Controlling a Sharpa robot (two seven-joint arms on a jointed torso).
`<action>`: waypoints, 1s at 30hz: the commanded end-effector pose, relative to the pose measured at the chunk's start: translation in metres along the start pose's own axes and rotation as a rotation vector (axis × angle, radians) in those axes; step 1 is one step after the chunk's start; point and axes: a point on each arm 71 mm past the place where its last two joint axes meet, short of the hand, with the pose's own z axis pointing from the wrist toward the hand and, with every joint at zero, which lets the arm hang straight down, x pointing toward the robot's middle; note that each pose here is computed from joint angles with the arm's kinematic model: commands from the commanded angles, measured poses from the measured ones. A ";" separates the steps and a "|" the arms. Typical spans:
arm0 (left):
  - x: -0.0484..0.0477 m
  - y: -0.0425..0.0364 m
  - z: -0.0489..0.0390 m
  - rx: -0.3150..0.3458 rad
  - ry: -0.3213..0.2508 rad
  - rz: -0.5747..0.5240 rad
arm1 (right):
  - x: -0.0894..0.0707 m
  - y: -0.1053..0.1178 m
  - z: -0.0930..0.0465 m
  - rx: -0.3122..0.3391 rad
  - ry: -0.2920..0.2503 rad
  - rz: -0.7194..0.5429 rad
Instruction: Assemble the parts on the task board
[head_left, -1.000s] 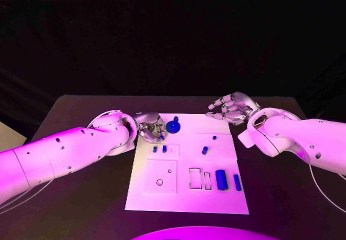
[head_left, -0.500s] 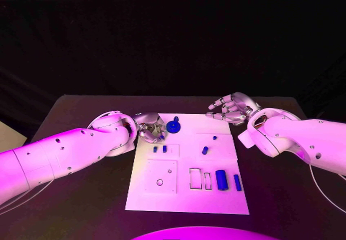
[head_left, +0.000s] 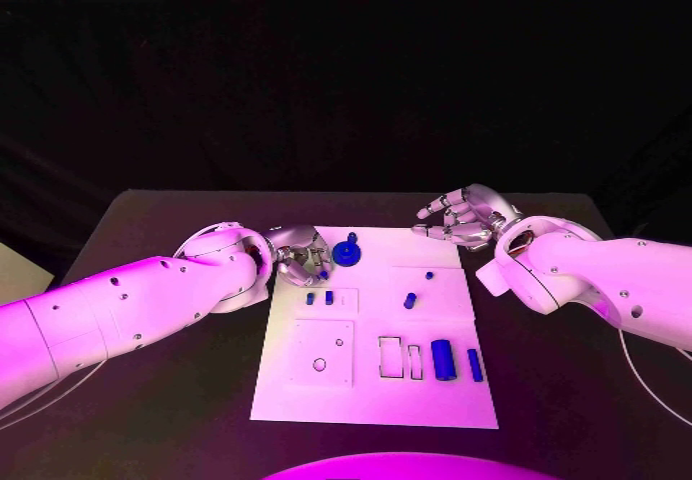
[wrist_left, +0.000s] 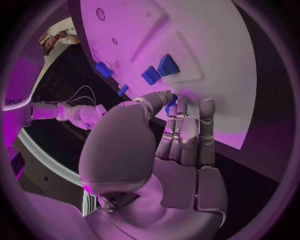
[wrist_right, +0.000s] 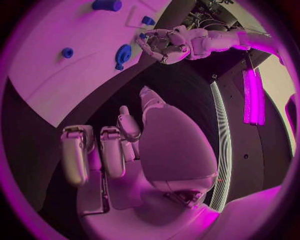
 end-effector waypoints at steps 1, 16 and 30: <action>-0.0003 -0.0001 -0.0001 -0.004 -0.005 -0.006 | 0.000 0.001 0.000 -0.012 0.002 -0.008; -0.0014 0.0037 -0.0034 -0.018 -0.012 -0.007 | -0.002 -0.001 -0.001 -0.008 -0.003 -0.011; -0.0152 0.0309 -0.0287 -0.077 -0.051 -0.126 | -0.003 -0.005 -0.002 -0.082 0.086 -0.320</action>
